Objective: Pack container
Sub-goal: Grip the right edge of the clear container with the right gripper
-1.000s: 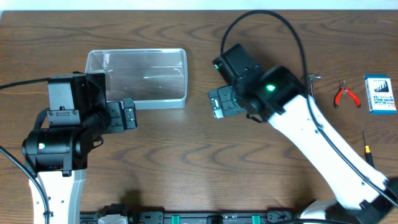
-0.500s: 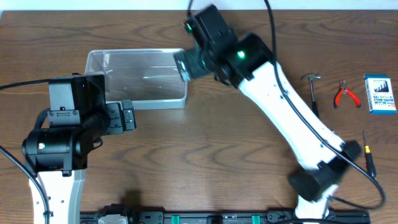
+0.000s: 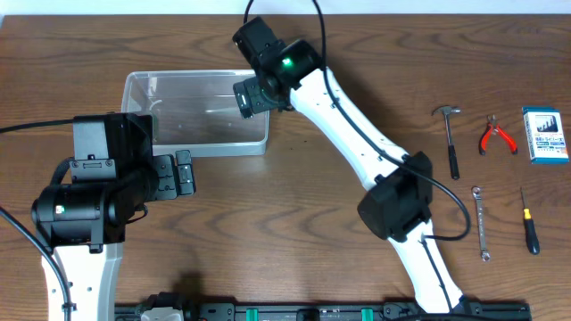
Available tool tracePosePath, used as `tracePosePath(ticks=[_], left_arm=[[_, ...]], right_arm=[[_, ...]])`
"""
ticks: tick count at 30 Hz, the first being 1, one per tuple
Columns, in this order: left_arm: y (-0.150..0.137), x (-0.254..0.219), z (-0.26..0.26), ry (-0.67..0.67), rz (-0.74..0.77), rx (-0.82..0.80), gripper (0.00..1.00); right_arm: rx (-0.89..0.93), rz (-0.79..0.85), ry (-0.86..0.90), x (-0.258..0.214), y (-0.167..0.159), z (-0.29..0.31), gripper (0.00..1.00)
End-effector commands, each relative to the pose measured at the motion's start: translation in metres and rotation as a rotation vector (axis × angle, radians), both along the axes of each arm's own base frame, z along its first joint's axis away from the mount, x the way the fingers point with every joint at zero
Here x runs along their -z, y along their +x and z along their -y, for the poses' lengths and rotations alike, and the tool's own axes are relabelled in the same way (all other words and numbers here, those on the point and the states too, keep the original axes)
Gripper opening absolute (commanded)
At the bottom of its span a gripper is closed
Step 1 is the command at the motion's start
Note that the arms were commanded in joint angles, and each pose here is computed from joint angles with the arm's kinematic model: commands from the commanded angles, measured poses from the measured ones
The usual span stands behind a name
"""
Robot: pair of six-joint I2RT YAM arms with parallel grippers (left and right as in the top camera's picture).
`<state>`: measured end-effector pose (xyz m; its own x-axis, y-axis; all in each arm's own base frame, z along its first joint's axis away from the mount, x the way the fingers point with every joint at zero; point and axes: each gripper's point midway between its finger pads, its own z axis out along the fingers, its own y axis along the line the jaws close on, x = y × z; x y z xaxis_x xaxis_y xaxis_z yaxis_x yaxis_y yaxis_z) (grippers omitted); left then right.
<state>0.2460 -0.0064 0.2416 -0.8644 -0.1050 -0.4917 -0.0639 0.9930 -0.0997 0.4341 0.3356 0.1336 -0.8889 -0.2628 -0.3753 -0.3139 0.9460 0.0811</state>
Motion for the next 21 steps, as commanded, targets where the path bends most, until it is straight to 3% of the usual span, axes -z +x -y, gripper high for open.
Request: tracePosePath(ticks=[1,21], left_arm=[[0.0,-0.007,-0.004,0.014,0.016,-0.011,0.98],[-0.012,0.0,-0.004,-0.008,-0.043,-0.05,0.98]], right_arm=[[0.048,-0.023,0.004,0.014,0.004,-0.002,0.99],[0.284,-0.073,-0.002,0.06,0.03,0.024,0.99]])
